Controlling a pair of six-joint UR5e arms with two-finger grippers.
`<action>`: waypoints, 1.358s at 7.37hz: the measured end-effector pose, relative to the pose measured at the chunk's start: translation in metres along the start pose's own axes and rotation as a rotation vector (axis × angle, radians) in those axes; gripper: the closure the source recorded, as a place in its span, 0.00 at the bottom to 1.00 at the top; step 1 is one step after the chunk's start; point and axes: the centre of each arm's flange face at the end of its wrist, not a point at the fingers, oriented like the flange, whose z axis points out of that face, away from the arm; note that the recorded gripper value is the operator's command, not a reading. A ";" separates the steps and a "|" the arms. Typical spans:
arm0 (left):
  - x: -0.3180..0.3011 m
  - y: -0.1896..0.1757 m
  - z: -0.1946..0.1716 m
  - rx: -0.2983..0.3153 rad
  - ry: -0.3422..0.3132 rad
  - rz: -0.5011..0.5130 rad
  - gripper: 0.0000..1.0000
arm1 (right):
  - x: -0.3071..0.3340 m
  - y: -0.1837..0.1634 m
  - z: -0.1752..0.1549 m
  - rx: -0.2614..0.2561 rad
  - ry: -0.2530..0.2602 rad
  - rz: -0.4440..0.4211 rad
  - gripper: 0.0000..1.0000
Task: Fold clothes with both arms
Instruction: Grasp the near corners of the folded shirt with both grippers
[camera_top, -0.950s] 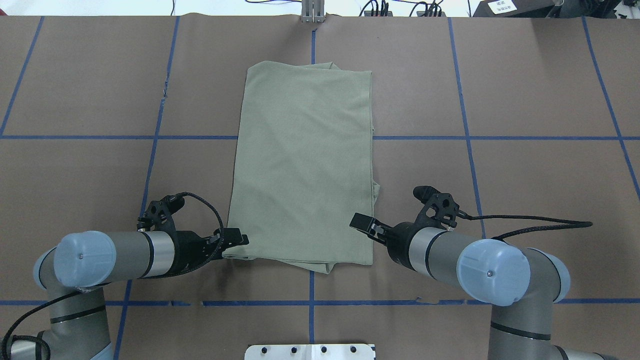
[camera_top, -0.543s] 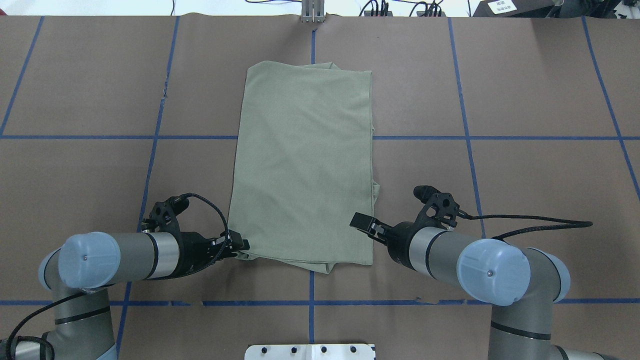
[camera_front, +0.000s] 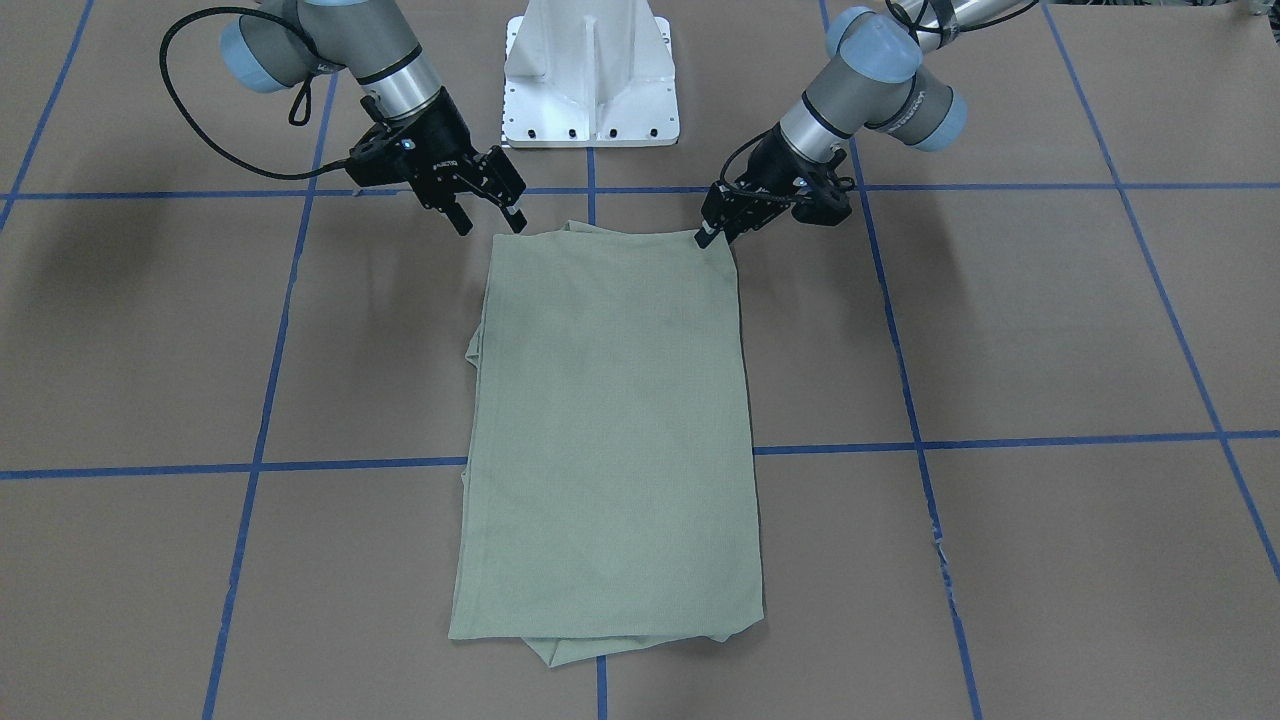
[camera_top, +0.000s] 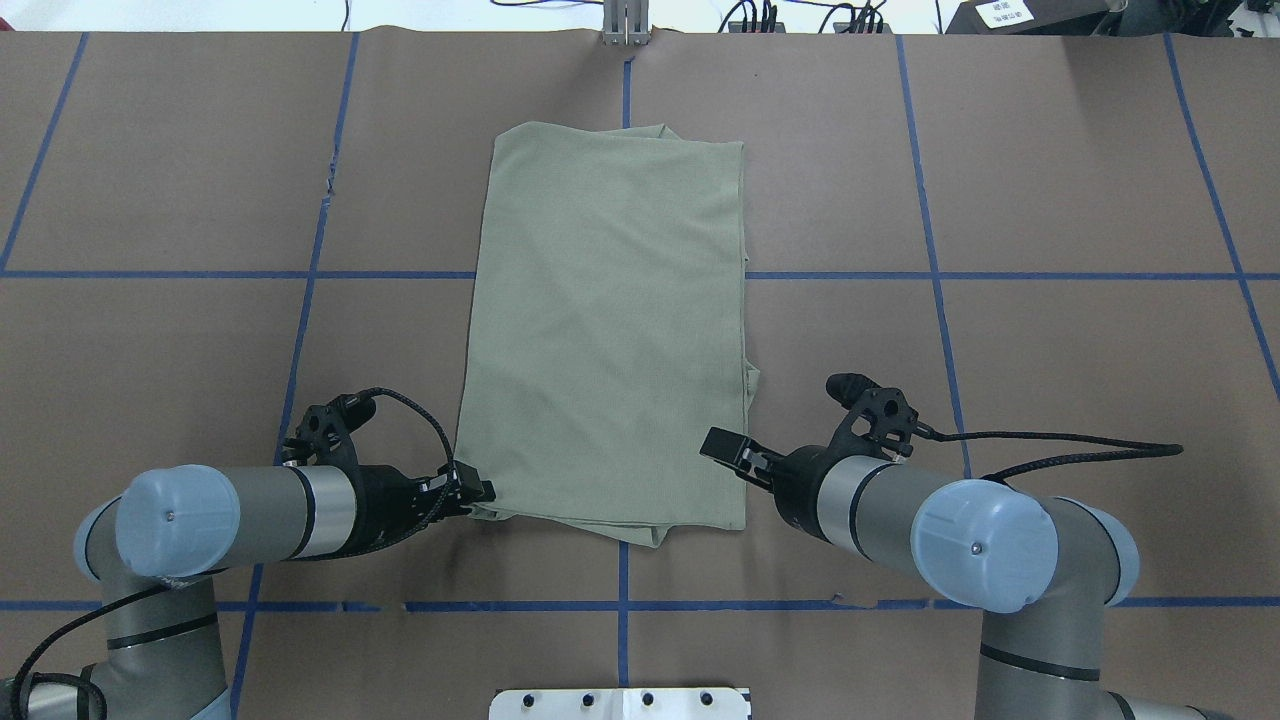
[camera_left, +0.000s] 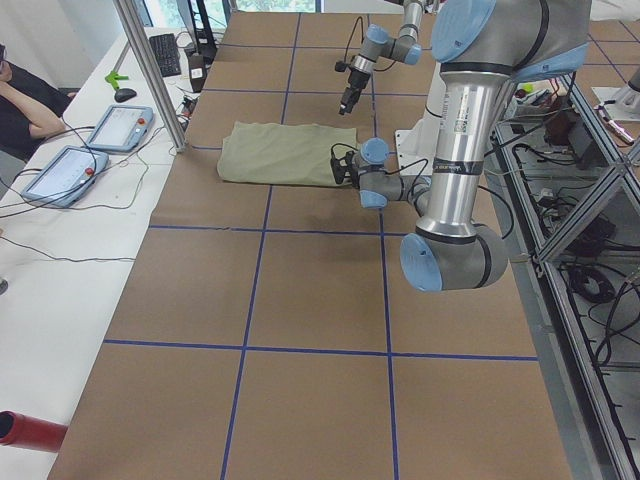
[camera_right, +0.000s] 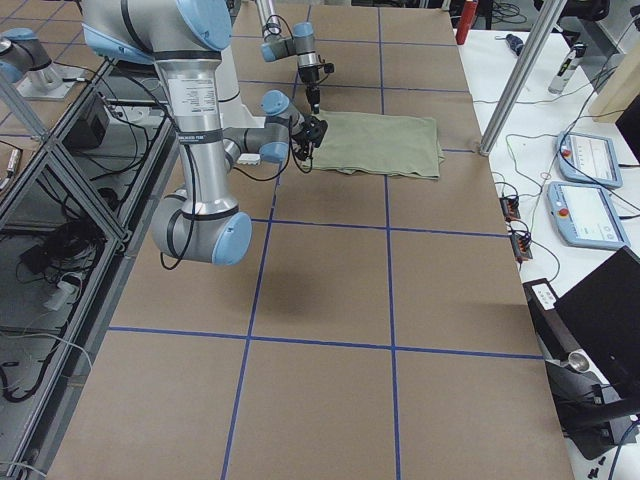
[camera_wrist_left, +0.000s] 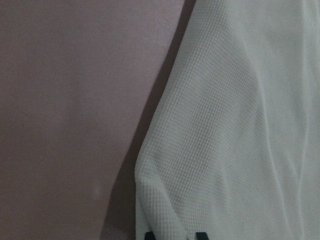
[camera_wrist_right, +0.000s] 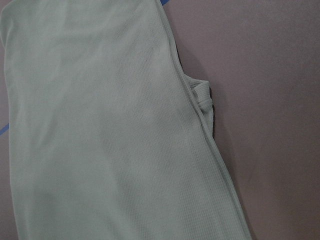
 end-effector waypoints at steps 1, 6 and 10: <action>0.001 0.000 0.000 -0.001 0.002 0.000 1.00 | 0.000 0.003 0.004 0.002 0.019 0.041 0.02; 0.010 0.003 -0.006 -0.010 0.023 0.003 1.00 | -0.045 0.039 0.035 0.057 0.194 0.276 0.02; 0.011 0.004 -0.007 -0.013 0.028 0.004 1.00 | -0.049 0.046 0.056 0.067 0.219 0.284 0.02</action>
